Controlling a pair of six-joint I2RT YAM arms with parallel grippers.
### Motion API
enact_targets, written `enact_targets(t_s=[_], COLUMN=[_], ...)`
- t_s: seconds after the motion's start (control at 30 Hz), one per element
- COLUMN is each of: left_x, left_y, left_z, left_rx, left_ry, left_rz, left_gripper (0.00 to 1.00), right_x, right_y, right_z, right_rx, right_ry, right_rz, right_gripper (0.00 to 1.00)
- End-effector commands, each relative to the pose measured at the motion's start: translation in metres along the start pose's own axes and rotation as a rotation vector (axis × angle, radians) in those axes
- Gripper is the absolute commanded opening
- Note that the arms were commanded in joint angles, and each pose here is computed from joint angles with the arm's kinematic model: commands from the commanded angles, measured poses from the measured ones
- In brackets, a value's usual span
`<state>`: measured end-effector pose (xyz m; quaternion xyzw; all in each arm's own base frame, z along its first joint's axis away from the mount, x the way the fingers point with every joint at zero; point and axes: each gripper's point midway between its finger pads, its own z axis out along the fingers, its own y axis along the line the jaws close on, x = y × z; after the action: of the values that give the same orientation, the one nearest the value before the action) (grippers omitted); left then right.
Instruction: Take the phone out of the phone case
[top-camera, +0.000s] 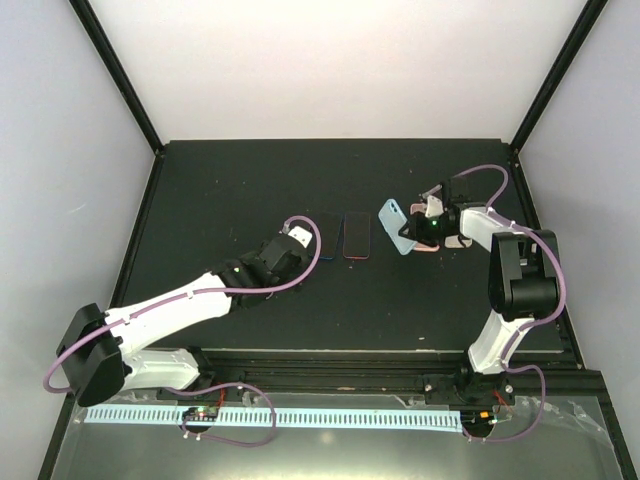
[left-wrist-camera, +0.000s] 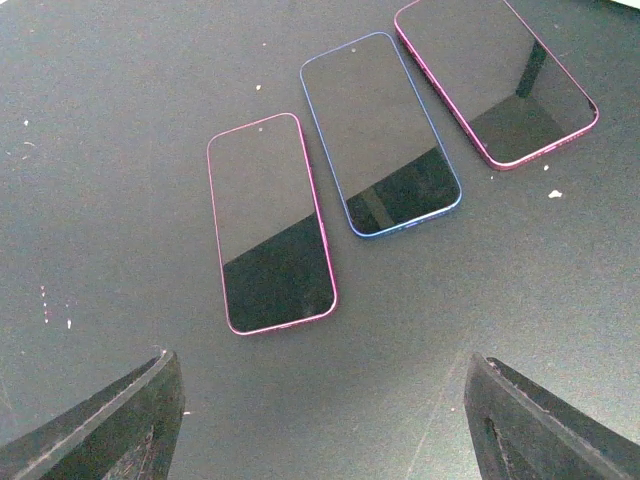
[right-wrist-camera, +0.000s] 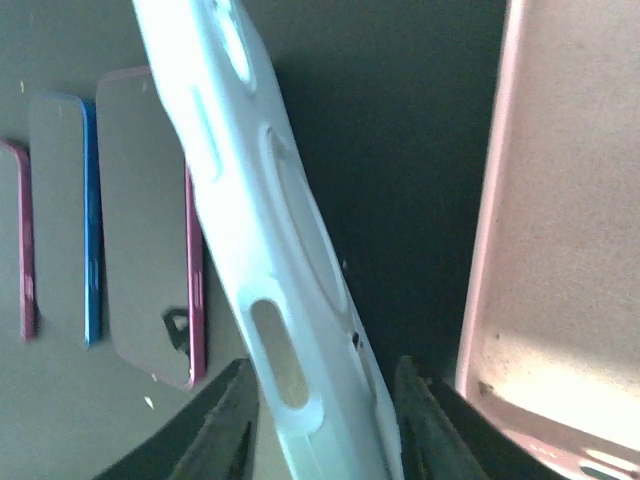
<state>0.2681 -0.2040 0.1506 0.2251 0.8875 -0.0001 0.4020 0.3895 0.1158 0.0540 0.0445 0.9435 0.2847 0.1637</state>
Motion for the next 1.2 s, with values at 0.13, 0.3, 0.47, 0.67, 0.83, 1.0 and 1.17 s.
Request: enact_targets(t_s=[0.13,0.3,0.47,0.67,0.83,1.0,1.17], left_x=[-0.01,-0.01,-0.008,-0.015,-0.026,-0.044,-0.076], left_y=[-0.003,-0.005,-0.005,-0.001,0.004,0.029,0.059], left_z=[0.0,0.0,-0.003,-0.008,-0.017,-0.042,-0.079], left_rx=[0.017,0.028,0.029,0.014,0.0,-0.073,-0.096], left_ry=[-0.032,-0.026,-0.023,-0.035,-0.043,-0.084,-0.207], left_rz=[-0.028,-0.031,-0.03,-0.013,0.023,0.028,-0.065], left_gripper=[0.79,0.79,0.79,0.8,0.83,0.99,0.99], right_x=[0.021,0.023,0.021,0.01,0.008,-0.009,-0.031], right_y=[0.021,0.033,0.016,0.003,0.012,0.041,0.089], right_z=[-0.009,-0.001,0.003,-0.026,-0.054,-0.102,-0.181], right_rx=[-0.096,-0.197,-0.1,0.002,0.038,-0.005,-0.003], right_ry=[0.129,0.132,0.149,0.084,0.056,-0.096,-0.422], right_rz=[-0.052,0.034,0.016,-0.05,-0.145,-0.278,-0.502], right_gripper=[0.26,0.21,0.33,0.47,0.5,0.49,0.51])
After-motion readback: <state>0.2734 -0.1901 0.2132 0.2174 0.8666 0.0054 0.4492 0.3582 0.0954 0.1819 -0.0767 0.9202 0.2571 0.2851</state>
